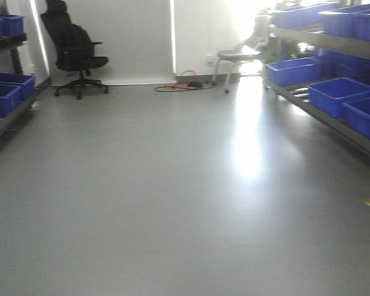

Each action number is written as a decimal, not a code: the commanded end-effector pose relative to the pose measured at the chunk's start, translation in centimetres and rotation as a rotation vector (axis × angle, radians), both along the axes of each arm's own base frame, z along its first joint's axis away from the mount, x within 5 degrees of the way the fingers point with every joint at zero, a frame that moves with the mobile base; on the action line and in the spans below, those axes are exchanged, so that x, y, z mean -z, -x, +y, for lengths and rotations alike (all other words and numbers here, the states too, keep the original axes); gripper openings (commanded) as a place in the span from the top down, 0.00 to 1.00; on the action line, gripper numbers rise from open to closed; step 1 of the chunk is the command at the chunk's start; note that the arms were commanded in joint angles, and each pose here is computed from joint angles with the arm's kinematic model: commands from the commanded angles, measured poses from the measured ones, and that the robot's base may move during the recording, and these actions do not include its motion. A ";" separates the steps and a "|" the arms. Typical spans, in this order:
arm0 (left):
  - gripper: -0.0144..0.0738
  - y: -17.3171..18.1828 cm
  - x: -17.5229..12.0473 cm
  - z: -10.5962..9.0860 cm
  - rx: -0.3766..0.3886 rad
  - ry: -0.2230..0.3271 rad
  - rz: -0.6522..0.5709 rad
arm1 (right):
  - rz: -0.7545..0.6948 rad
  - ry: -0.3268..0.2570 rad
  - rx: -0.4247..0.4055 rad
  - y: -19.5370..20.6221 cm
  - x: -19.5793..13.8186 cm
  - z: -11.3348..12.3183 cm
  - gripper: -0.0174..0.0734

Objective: Pick and sort blue part to right shelf
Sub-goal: 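Drive the base to the shelf of blue bins holding both parts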

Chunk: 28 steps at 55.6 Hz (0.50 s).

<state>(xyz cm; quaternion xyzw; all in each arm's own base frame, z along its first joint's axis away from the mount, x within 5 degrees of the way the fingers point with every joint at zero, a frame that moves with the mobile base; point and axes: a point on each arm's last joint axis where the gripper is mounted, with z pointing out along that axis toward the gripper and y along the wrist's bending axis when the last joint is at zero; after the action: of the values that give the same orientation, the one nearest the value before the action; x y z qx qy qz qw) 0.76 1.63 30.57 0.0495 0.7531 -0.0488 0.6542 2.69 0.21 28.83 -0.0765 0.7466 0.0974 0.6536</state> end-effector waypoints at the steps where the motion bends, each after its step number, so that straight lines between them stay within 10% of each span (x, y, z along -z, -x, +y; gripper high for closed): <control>1: 0.52 0.7 -1.4 0.1 0.013 0.027 -0.127 | -0.105 -0.006 -0.005 -0.1 -1.8 0.1 0.58; 28: 0.52 0.7 -1.4 0.1 0.013 0.027 -0.127 | -0.105 -0.006 -0.005 -0.1 -1.8 0.1 0.58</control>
<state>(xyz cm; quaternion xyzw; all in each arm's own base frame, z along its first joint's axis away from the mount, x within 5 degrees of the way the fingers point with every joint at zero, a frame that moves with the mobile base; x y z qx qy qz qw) 0.76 1.63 30.57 0.0495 0.7531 -0.0488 0.6542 2.69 0.21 28.83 -0.0765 0.7466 0.0974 0.6536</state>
